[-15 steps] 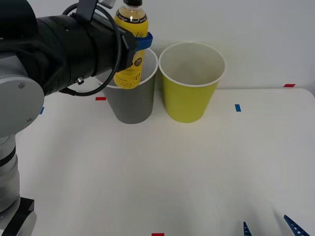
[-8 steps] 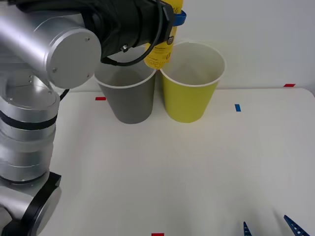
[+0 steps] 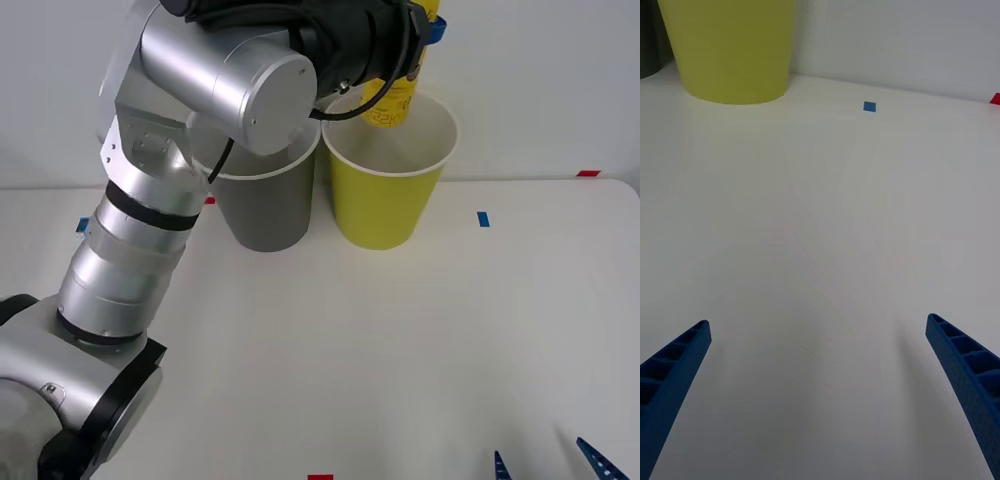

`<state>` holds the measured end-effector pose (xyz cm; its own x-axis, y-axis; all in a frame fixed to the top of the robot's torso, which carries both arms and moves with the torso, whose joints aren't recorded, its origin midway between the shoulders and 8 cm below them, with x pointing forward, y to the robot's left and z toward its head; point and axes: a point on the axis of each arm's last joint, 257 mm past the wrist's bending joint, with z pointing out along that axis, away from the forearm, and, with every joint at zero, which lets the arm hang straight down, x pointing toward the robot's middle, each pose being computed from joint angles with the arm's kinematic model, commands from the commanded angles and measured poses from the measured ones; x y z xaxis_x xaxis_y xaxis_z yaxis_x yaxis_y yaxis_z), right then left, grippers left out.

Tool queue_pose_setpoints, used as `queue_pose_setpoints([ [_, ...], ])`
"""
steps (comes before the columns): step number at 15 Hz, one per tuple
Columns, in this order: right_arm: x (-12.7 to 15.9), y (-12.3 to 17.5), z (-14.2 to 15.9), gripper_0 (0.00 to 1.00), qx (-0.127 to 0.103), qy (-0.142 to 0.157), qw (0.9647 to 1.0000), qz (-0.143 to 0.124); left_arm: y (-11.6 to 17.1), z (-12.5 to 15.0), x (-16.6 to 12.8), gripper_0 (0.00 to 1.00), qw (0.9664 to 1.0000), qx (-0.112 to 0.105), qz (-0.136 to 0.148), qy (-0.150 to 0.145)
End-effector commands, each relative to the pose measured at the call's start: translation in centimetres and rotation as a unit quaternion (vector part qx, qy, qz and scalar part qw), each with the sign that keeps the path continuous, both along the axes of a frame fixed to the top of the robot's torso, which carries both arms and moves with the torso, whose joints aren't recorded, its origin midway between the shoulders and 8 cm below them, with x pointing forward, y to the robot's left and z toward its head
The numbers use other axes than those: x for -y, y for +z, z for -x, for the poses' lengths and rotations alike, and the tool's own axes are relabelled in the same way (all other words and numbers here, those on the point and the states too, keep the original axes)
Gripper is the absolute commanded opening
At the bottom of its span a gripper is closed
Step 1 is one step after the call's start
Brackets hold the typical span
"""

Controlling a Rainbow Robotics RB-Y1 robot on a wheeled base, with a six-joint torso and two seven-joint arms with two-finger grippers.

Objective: Put cans in the gray bin and PET bottles in the light green bin.

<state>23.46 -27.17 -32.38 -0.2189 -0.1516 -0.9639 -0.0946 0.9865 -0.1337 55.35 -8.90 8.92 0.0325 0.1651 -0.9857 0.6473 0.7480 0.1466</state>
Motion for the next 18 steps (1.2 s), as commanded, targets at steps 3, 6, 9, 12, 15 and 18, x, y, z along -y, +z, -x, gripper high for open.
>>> queue_pose_setpoints([
  [3,0.0,0.0,0.0,1.00,0.000,0.000,1.0000,0.000,-0.7,-0.9,2.7,0.00,0.9993,-0.008,0.033,-0.015],
  [6,0.0,0.0,0.0,1.00,0.000,0.000,1.0000,0.000,-1.2,-1.9,3.3,0.01,0.9991,-0.003,0.040,-0.014],
  [9,0.0,0.0,0.0,1.00,0.000,0.000,1.0000,0.000,-2.1,-3.1,3.3,0.00,0.9990,0.002,0.044,-0.008],
  [12,0.0,0.0,0.0,1.00,0.000,0.000,1.0000,0.000,-2.7,-4.0,2.6,0.00,0.9993,0.008,0.035,0.002],
  [15,0.0,0.0,0.0,1.00,0.000,0.000,1.0000,0.000,-2.8,-4.5,1.9,0.00,0.9995,0.016,0.024,0.010],
  [18,0.0,0.0,0.0,1.00,0.000,0.000,1.0000,0.000,-2.7,-4.7,1.5,0.00,0.9995,0.020,0.022,0.014],
])
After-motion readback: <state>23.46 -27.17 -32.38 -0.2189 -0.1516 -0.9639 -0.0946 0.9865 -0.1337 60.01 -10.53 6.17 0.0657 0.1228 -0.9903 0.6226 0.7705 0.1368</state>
